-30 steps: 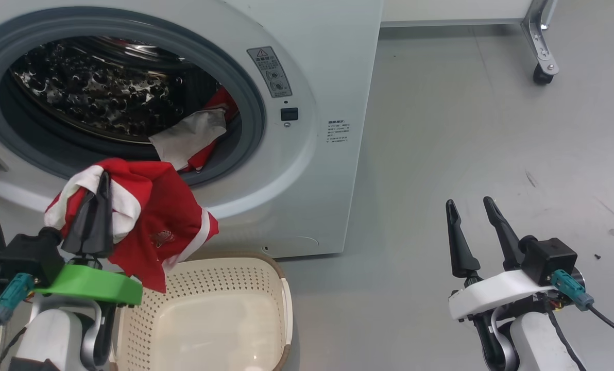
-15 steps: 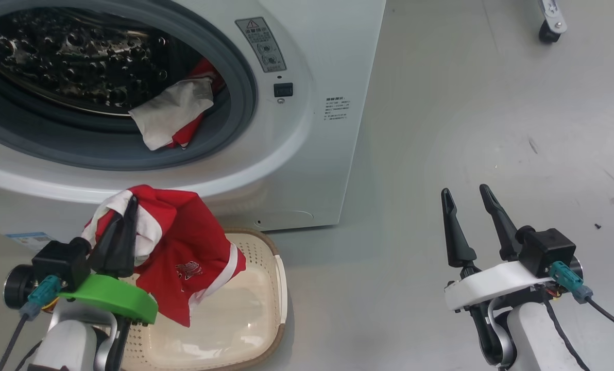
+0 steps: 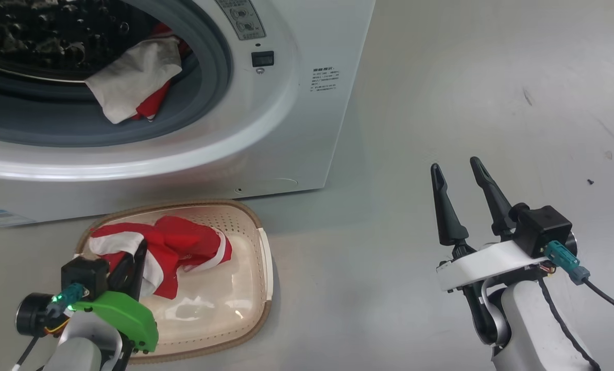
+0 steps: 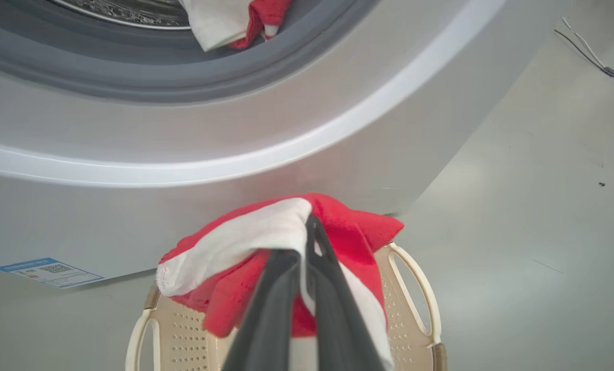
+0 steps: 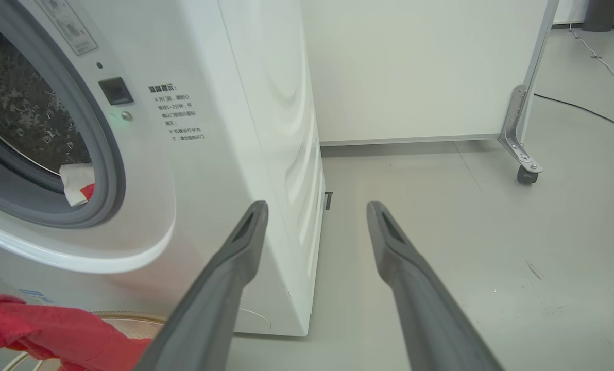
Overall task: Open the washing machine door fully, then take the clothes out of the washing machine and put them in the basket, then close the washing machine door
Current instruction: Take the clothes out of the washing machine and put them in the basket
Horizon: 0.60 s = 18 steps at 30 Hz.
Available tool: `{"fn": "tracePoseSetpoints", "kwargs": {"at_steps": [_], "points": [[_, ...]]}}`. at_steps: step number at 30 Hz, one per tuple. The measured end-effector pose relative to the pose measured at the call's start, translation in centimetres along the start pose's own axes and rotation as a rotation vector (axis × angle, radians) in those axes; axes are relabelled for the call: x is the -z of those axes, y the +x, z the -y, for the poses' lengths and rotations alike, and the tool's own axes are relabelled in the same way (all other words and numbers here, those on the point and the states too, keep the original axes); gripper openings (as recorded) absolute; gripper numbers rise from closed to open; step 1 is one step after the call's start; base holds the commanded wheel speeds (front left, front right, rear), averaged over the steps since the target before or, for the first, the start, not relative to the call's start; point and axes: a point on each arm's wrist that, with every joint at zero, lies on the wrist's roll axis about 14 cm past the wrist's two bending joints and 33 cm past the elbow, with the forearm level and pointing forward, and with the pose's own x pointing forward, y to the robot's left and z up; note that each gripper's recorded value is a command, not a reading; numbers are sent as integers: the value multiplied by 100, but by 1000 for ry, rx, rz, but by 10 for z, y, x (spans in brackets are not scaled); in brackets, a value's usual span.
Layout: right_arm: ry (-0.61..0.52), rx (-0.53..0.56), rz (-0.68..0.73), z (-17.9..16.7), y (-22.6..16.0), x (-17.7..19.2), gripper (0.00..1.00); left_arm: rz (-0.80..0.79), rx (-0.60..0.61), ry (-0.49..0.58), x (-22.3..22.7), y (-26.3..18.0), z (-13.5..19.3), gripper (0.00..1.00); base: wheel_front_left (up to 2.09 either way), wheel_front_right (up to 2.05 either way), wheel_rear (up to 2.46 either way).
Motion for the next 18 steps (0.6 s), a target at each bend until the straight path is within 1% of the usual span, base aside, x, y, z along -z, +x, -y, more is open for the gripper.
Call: {"fn": "tracePoseSetpoints", "kwargs": {"at_steps": [5, 18], "points": [[-3, 11, -12, 7, 6, 5, 100, -89, 11, 4, 26, 13, 0, 0, 0, 0, 0], [-12, 56, -46, 27, 17, 20, 100, -176, 51, 27, 47, 56, 2, 0, 0, 0, 0]]}}
